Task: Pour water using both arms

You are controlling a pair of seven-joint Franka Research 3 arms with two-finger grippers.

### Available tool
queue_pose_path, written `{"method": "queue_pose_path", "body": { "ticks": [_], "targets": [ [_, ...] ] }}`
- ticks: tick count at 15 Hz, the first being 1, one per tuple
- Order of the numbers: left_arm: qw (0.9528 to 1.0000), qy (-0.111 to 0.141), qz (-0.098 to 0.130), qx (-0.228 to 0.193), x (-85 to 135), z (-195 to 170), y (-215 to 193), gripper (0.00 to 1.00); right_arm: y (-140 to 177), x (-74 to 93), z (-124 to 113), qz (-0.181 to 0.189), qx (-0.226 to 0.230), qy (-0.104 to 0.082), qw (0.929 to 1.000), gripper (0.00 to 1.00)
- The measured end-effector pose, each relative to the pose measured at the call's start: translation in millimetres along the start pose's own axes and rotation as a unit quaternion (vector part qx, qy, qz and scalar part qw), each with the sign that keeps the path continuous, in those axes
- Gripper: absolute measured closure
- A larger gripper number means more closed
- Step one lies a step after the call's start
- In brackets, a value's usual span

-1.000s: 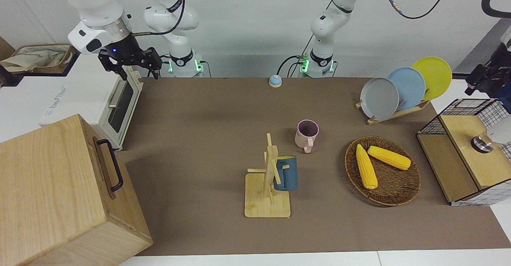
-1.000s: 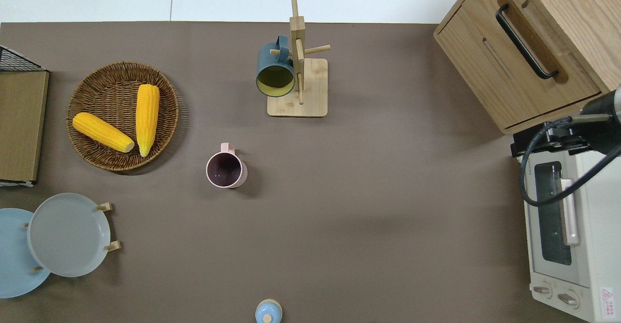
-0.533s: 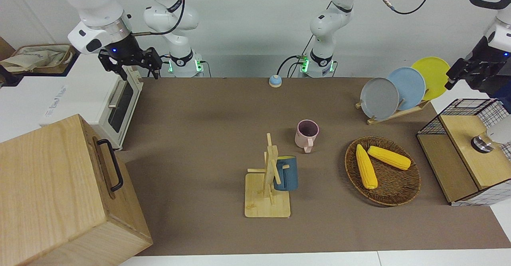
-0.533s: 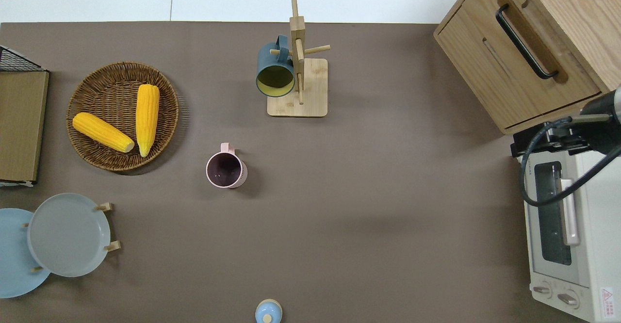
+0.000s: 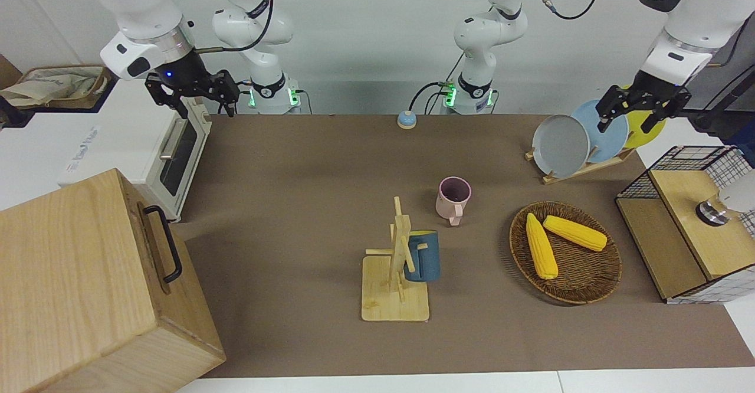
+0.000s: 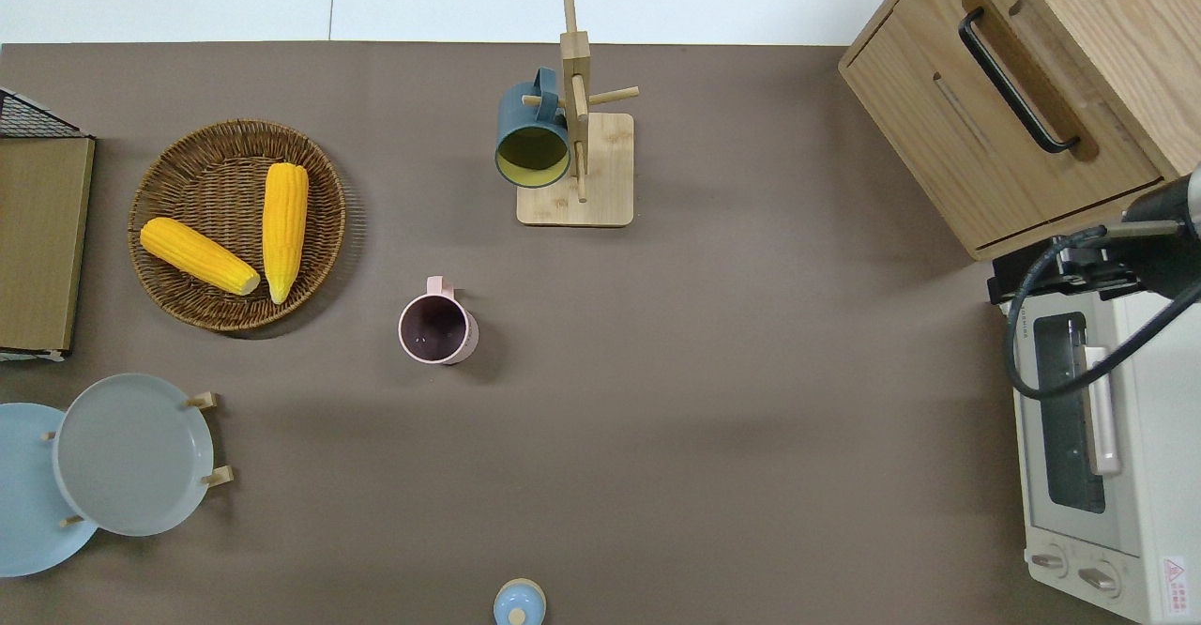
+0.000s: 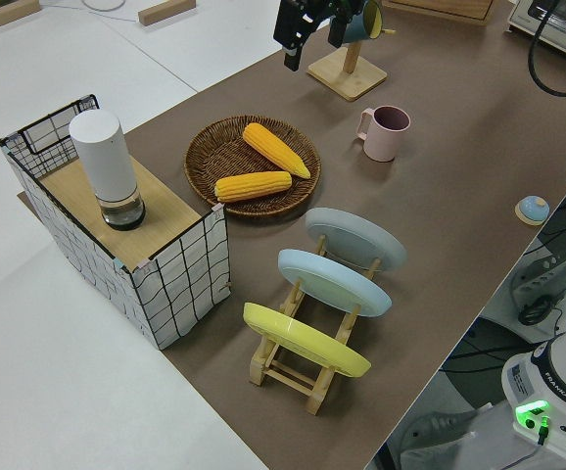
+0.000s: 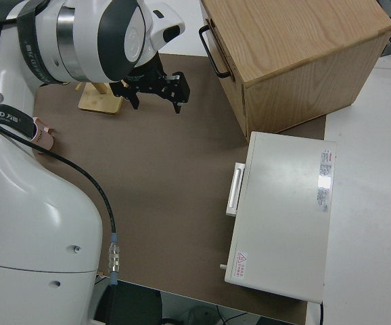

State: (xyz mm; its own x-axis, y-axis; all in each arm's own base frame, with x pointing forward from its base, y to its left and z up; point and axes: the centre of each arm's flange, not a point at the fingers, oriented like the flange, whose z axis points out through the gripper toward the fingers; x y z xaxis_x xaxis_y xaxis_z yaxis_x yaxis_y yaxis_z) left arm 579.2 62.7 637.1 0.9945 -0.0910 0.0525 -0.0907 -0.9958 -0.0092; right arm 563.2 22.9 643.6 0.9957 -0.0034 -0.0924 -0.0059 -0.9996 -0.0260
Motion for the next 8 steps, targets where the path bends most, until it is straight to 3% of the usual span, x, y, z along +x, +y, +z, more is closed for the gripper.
{"method": "queue_pose_path", "body": {
  "ticks": [5,8],
  "targets": [
    [0.9996,-0.010,0.021,-0.017,12,7,87,0.00,0,0.0,0,0.000,0.000,0.000,1.0000,0.00],
    [0.9990,-0.018,0.035,-0.020,13,16,112,0.00,0,0.0,0,0.000,0.000,0.000,1.0000,0.00]
  ]
}}
